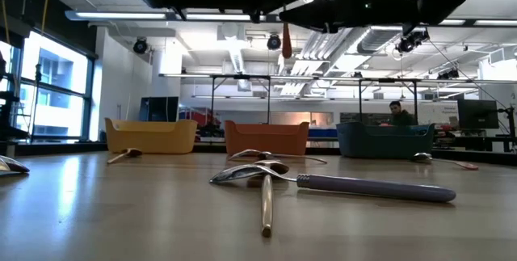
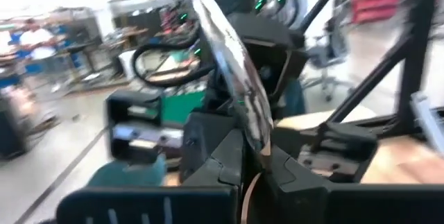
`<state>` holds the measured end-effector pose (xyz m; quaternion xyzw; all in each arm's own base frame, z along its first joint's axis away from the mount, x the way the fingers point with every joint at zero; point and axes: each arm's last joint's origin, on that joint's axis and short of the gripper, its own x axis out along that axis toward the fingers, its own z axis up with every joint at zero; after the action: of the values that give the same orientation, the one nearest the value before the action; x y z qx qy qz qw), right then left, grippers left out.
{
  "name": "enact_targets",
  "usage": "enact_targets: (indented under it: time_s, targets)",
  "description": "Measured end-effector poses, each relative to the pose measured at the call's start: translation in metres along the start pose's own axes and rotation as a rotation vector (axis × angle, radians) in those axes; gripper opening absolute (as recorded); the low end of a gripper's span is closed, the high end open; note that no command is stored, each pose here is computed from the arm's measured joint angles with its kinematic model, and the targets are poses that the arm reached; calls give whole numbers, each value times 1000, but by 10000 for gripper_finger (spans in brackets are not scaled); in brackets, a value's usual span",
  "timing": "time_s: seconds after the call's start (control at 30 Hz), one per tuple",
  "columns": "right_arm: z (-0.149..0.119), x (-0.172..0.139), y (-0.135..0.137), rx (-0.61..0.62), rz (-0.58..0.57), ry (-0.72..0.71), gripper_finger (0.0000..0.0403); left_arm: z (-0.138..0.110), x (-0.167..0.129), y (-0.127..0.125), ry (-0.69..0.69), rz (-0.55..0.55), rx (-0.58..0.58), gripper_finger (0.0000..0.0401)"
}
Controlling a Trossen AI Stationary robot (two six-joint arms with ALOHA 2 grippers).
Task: Sort silverware by color (type)
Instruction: Put the orange spoon into the yellow bin
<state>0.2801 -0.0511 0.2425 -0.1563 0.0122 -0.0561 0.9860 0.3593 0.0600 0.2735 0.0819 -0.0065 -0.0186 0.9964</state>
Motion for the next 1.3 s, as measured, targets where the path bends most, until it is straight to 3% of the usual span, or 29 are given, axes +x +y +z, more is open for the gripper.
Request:
enact_targets:
  time_s: [0.4,0.6,0.77,1.0,1.2,1.3]
  targets:
    - [-7,-2,-8,14,-289,141,93,30,-52,4,351,298,176,1]
    - [-13,-3,-8,-15,-314,213,85,30,-84,8,650,521,309,1]
    - [-13,-3,-7,-20,-307,220,57,11,-108,31,970,687,396,1]
    - [-13,-3,-7,-34,-289,217,18,-21,-139,83,1218,629,290,0]
    - [-13,-2,-6,-35,-261,208,5,-66,-156,127,1311,440,158,0]
    - [-13,-2,-6,-35,-261,208,5,-92,-163,139,1404,400,104,0]
